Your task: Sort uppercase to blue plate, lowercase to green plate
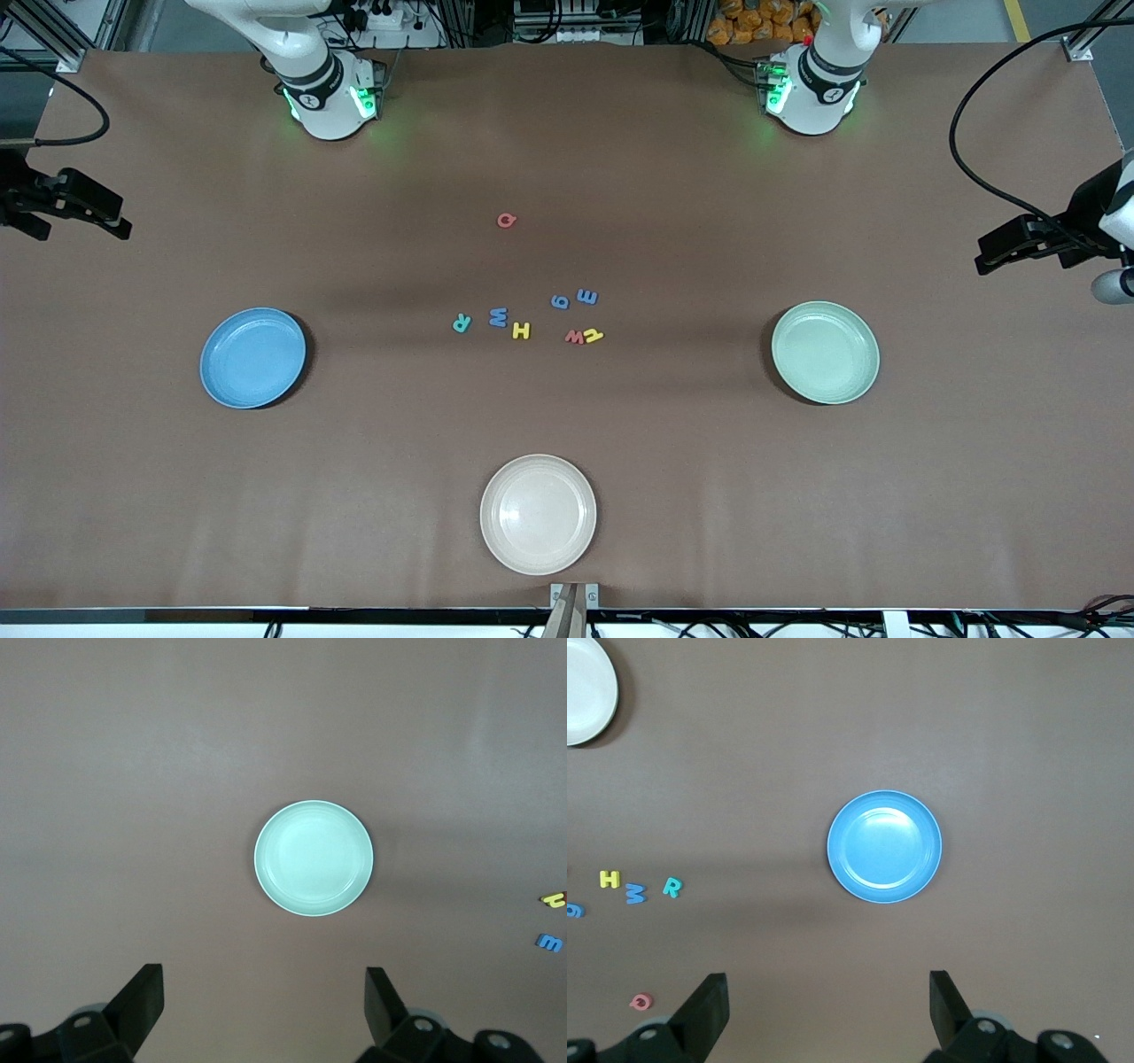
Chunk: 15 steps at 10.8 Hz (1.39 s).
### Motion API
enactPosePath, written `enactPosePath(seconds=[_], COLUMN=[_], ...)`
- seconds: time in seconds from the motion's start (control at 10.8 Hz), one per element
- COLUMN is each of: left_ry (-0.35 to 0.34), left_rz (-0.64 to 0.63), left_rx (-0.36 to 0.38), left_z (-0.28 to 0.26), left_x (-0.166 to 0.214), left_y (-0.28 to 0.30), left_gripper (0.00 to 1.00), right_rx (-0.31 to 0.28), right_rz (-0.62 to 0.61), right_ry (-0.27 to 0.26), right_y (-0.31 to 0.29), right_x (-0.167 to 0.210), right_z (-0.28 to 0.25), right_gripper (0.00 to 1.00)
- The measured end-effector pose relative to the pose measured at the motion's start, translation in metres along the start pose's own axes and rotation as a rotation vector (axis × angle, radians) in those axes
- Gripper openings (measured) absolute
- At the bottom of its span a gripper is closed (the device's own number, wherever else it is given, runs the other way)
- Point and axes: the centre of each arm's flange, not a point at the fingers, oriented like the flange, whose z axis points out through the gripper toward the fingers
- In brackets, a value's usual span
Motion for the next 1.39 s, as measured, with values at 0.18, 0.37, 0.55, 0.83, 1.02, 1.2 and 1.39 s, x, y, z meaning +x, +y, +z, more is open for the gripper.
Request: enactPosePath(seconds=[0.18, 0.37, 0.55, 0.83, 1.02, 1.2, 1.39], left_ry=[0.002, 0.003, 0.004, 0.004, 0.004, 0.005, 0.006], left_rz=[-0.001, -0.003, -0.002, 0.003, 0.004, 0.004, 0.020], left_rx=[0.000, 0.000, 0.000, -0.001, -0.001, -0.001, 0.013], left_z=[-0.0008, -0.0015, -0.0017, -0.0021, -0.0022, -0.0022, -0.0022], left_x=[0.0000, 0.0002, 0.0001, -0.0003, -0.0003, -0.0003, -0.0003], left_y=[-0.0005, -0.0015, -0.0014, 0.0015, 0.0020, 0.0020, 0.0015], left_gripper=[1.00, 1.00, 1.00, 1.00, 1.00, 1.00, 1.00], right_rx=[0.001, 0.001, 0.001, 0.001, 0.001, 0.001, 0.001], right_rz=[0.001, 0.001, 0.001, 0.002, 0.003, 0.004, 0.004], right_ry=[0.000, 0.000, 0.000, -0.002, -0.002, -0.006, -0.006], right_y=[0.0004, 0.0005, 0.0005, 0.0007, 0.0015, 0.0016, 0.0016], right_x=[-0.0001, -0.0001, -0.0002, -0.0003, -0.0004, -0.0007, -0.0006], right_z=[-0.0003, -0.0003, -0.0004, -0.0003, -0.0002, 0.0002, 0.0004], right_gripper=[1.00, 1.00, 1.00, 1.00, 1.00, 1.00, 1.00])
